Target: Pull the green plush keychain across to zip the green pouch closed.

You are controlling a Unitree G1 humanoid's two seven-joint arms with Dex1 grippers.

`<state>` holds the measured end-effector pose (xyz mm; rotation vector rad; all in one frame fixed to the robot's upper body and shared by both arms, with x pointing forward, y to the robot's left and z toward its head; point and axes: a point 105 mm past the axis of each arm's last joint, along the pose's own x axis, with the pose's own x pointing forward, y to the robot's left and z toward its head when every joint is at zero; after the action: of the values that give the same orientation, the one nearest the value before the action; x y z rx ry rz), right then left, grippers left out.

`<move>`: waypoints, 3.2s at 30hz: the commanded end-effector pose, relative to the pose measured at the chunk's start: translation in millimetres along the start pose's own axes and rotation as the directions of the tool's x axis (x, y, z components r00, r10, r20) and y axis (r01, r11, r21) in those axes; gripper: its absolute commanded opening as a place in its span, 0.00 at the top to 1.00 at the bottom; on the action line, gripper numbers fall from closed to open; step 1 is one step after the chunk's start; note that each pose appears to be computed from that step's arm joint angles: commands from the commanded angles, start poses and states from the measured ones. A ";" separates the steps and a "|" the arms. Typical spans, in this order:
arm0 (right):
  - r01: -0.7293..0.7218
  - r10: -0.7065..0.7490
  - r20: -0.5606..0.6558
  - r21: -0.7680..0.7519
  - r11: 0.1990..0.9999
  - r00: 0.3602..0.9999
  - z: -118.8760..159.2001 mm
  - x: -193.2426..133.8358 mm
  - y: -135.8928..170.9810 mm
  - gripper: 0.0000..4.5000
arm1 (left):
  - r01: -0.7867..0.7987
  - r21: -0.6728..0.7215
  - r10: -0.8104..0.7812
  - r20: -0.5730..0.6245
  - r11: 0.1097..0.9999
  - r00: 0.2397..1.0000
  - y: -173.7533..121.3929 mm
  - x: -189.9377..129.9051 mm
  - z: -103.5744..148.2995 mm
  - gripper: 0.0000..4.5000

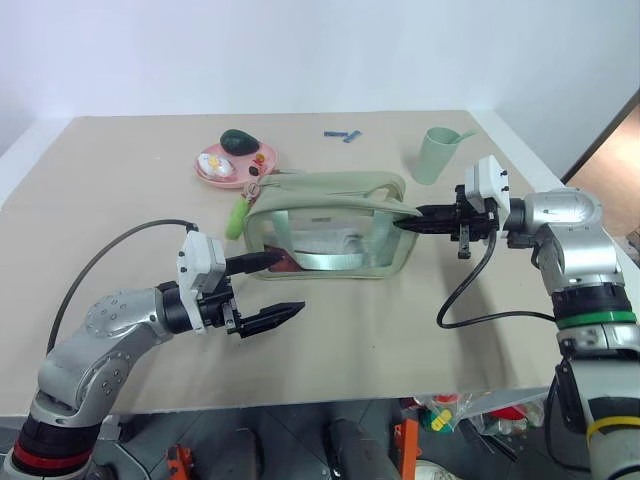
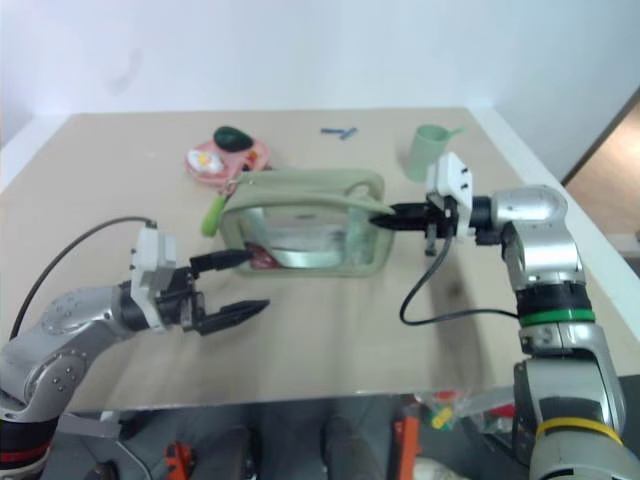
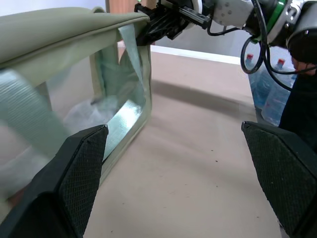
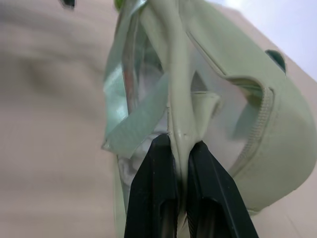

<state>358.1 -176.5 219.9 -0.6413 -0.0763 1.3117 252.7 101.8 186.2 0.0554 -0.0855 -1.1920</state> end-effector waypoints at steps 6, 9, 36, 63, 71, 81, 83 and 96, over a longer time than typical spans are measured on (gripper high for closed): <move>-0.047 0.050 0.032 -0.089 0.995 0.998 8.3 8.6 -0.4 0.99 | -0.260 -0.021 0.260 0.005 0.965 0.965 31.9 -18.9 9.0 0.00; -0.034 0.039 0.050 -0.098 0.995 0.998 10.4 12.1 3.0 0.99 | -0.420 -0.075 0.421 -0.004 0.904 0.907 59.3 -40.1 11.2 0.00; 0.015 -0.011 0.033 -0.122 0.992 0.999 13.2 10.4 3.1 0.99 | -0.499 -0.089 0.507 0.152 0.862 0.849 47.1 -44.9 36.9 0.00; 0.040 -0.040 0.003 -0.143 0.989 0.999 7.4 6.1 1.8 1.00 | -0.440 -0.073 0.446 0.090 0.895 0.891 76.7 -37.7 14.5 0.55; 0.037 -0.038 -0.004 -0.148 0.988 0.999 5.6 8.3 -0.2 1.00 | -0.435 -0.111 0.446 0.100 0.893 0.890 76.8 -39.6 14.3 0.55; 0.029 -0.032 -0.013 -0.161 0.987 0.999 2.5 8.3 1.1 1.00 | -0.468 -0.083 0.475 0.100 0.880 0.874 83.5 -36.9 11.7 0.84; 0.027 -0.029 -0.009 -0.163 0.986 1.000 3.8 9.2 1.4 1.00 | -0.466 -0.083 0.472 0.101 0.881 0.876 83.8 -36.5 11.9 0.99; -0.034 0.040 0.025 -0.208 0.978 0.999 25.2 18.9 13.2 1.00 | -0.312 0.014 0.306 0.151 0.950 0.940 74.0 -19.8 60.7 0.99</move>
<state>347.1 -155.5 216.3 -0.7722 -0.1717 1.3380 316.9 157.8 229.4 -0.0562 -0.1680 -0.8129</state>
